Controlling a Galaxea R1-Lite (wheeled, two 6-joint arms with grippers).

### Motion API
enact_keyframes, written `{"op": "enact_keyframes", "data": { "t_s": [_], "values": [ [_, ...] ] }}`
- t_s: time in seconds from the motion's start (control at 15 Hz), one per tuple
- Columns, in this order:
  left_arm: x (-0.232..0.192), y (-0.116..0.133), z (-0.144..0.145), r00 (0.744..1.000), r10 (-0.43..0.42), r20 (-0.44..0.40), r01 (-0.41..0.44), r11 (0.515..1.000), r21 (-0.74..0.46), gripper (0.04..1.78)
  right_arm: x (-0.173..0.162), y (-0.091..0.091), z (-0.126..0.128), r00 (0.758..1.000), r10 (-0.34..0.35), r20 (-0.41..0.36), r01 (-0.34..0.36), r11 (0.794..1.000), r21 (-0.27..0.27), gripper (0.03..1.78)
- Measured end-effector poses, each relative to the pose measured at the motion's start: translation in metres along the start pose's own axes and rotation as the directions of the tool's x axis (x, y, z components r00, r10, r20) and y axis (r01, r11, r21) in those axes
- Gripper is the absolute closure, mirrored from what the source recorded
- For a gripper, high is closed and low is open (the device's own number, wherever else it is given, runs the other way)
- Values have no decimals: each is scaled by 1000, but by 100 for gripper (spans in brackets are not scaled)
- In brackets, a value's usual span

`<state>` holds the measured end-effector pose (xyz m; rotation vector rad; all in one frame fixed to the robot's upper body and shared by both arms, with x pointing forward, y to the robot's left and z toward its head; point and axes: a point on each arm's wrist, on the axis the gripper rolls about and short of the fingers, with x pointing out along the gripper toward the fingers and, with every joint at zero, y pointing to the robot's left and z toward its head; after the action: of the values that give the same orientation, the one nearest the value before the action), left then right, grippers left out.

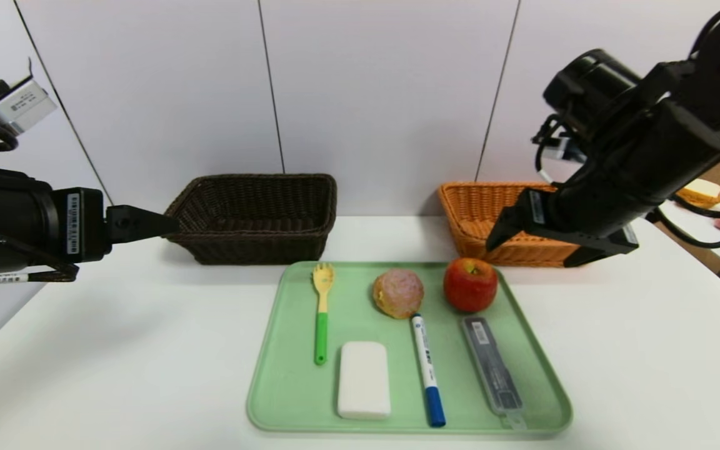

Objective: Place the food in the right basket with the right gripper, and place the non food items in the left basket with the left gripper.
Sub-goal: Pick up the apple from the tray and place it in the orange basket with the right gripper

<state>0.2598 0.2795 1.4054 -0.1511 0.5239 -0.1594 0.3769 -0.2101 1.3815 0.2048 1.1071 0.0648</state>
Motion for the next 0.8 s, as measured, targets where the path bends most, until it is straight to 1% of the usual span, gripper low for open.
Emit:
{"op": "enact_keyframes", "data": {
  "t_s": [0.13,0.2,0.33,0.47,0.67,0.8],
  "values": [
    [11,-3,-2,1000,-10,-22,10,1000,9,13,22,15,1,999,-41,-22,40,999,-27,10],
    [16,-4,-4,999,-9,-39,10,1000,10,13,34,22,2,998,-59,-34,58,998,-30,10],
    [21,-6,-5,998,-12,-55,11,1000,-5,13,55,34,3,997,-62,-43,61,998,-28,10],
    [23,-8,-8,997,-20,-71,20,1000,-6,13,69,39,4,996,-68,-55,66,997,-33,10],
    [24,-11,-9,996,-33,-78,33,999,2,13,80,41,5,995,-74,-62,72,997,-33,10],
    [24,-13,-11,996,-42,-83,43,999,8,13,85,42,5,993,-102,-57,100,994,-35,10]
  ]
}}
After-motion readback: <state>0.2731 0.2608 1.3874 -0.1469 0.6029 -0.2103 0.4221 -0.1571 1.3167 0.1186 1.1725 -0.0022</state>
